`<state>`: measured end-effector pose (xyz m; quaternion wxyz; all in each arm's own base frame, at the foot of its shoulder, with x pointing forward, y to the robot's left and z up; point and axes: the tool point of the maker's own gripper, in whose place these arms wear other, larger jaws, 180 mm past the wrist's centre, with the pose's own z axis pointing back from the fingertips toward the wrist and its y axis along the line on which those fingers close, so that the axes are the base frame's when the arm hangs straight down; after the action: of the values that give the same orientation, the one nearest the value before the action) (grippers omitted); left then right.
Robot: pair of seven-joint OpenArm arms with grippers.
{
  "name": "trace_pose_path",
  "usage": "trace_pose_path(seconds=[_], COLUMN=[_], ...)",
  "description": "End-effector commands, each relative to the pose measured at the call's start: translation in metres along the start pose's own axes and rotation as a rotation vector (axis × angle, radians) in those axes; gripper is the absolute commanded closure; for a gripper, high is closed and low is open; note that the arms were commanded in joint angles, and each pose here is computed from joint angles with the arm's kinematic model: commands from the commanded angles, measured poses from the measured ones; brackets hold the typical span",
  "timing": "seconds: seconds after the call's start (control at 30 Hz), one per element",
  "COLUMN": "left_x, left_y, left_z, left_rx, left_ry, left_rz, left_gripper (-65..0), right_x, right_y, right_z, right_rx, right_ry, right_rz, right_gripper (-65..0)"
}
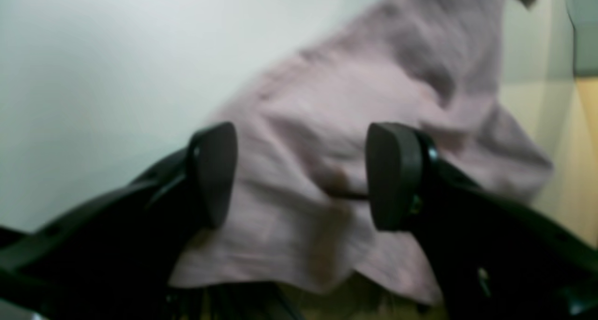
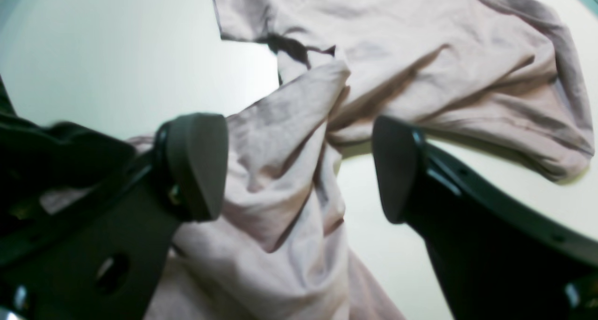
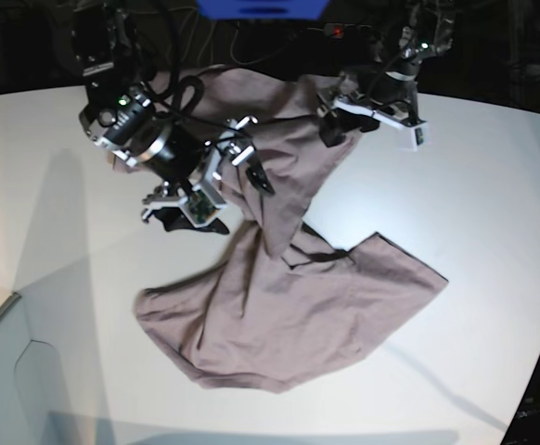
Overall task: Layout the t-shirt on the table in an organized manner, then fold the t-shirt properly
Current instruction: 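Move both grippers to the bunched shirt body and grasp fabric, then pull the grasped fabric apart with both grippers to spread the shirt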
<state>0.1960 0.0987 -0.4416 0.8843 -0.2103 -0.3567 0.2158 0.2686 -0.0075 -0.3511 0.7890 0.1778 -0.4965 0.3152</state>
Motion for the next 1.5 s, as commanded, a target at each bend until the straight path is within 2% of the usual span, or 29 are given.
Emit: trace_pose_path(seconds=[0.0,0.2,0.47,0.57,0.6,0.67,0.83,0.87,0.93,1.07,1.27,1.47], left_x=[0.003,0.018,-0.002,-0.016,-0.019,-0.028,-0.033,-0.031,-0.03,0.019,0.138,0.227], left_y=[0.003,0.012,0.029,0.026,0.026,0.017,0.007,0.006,0.006,0.014,0.036,0.068], left_z=[0.007,0.012,-0.008,-0.016,-0.018,-0.024,-0.031,-0.031,-0.03,-0.023,0.013,0.035], left_rx=[0.0,0.026,0.066,0.048,0.04,0.006,-0.038,-0.04,-0.04,-0.025,0.056,0.158], left_ry=[-0.019,-0.057,0.008,0.062,0.08,0.126,0.166,0.161,0.158,0.051,-0.261,-0.384], left_rz=[0.004,-0.002,0.016,-0.02,-0.044,-0.097,-0.168,-0.17,-0.17,-0.195,-0.17,-0.115], left_gripper=[-42.0,-42.0,-41.7,-41.2,-39.2,-30.9,-1.8,0.0,-0.8,-0.1,-0.1,-0.1], right_x=[0.012,0.003,0.007,0.01,0.012,0.014,0.018,0.019,0.019,0.019,0.009,-0.001], right_y=[-0.001,-0.001,-0.003,-0.006,-0.008,-0.008,-0.009,-0.01,-0.011,-0.012,-0.02,-0.027], right_z=[0.001,-0.003,-0.006,-0.007,-0.007,-0.008,-0.01,-0.01,-0.01,-0.009,-0.019,-0.03], right_rx=[0.004,0.01,0.009,0.006,0.002,0.001,0.003,0.002,-0.001,-0.003,-0.003,0.0], right_ry=[-0.047,-0.025,-0.033,-0.04,-0.044,-0.047,-0.058,-0.06,-0.06,-0.057,-0.03,0.001], right_rz=[-0.002,-0.015,-0.01,-0.004,-0.001,0.0,0.005,0.007,0.006,0.01,-0.002,-0.018], right_gripper=[-48.4,-48.3,-48.2,-48.2,-48.2,-48.2,-48.1,-48.1,-48.1,-48.5,-48.5,-48.4])
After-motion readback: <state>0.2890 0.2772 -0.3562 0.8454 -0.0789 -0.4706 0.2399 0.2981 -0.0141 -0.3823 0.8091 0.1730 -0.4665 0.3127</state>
